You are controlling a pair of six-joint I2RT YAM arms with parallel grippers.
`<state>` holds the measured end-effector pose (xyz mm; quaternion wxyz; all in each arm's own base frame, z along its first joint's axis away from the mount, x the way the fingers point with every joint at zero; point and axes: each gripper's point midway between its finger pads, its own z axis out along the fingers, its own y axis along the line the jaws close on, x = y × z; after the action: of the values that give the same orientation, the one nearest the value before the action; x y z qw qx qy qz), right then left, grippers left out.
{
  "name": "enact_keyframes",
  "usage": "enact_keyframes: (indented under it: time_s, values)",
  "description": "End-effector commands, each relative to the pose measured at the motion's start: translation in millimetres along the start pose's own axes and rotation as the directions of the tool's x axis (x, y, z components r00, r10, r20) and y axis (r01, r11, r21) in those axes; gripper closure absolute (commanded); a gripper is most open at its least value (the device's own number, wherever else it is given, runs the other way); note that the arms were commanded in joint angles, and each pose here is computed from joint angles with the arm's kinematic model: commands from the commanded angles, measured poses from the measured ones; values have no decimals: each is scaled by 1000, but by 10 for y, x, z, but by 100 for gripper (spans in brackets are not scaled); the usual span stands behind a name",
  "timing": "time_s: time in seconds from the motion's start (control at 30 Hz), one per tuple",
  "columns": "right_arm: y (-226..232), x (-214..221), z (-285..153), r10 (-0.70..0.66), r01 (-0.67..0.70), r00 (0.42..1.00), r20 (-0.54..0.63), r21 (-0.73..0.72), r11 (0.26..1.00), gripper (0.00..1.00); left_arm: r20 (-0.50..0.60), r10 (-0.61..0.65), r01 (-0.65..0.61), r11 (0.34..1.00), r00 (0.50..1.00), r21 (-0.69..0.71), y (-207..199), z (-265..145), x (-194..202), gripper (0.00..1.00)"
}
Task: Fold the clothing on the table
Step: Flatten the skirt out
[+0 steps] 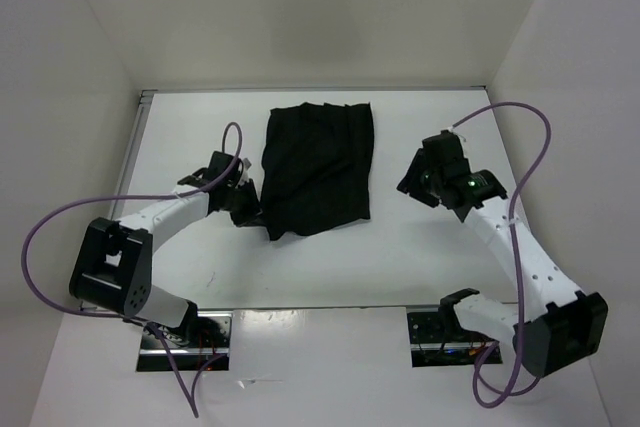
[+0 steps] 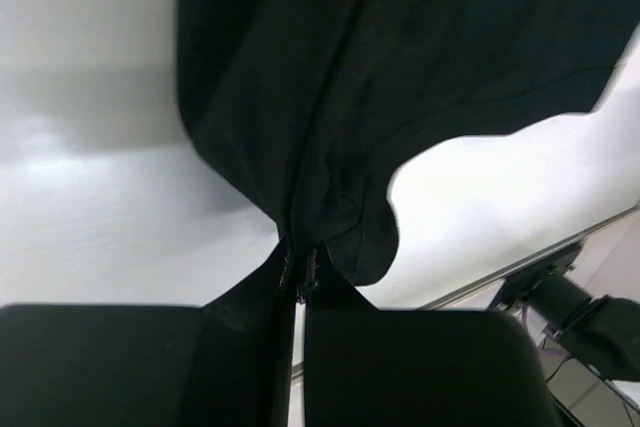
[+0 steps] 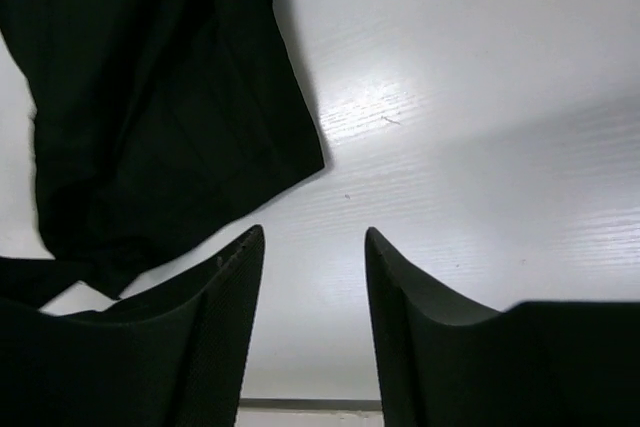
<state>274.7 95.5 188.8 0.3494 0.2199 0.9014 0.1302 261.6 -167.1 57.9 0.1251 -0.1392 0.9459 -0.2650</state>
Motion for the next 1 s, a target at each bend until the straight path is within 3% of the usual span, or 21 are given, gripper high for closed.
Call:
enact_keyframes:
  time_s: [0.0,0.13,0.5,0.8,0.97]
  values:
    - [256,124,115,-73,68,995,-67,-76,995,51,159,36,-46,997,987,65,-315,-224,-463,100]
    - [329,288,378,-108,102,986,-126,-58,993,54,207,37,-43,999,978,22,-193,-358,-611,100]
    - [651,429,1207,-209,200,953,-218,-63,978,58,142,22,-31,997,990,65,-43,-228,-439,100]
    - [748,665,1628,-252,242,920,-300,-71,968,47,136,40,-50,996,990,70,-63,-245,-435,100]
    - [629,956,1875,-267,267,887,-376,-54,962,47,148,36,-47,996,988,73,-59,-275,-462,100]
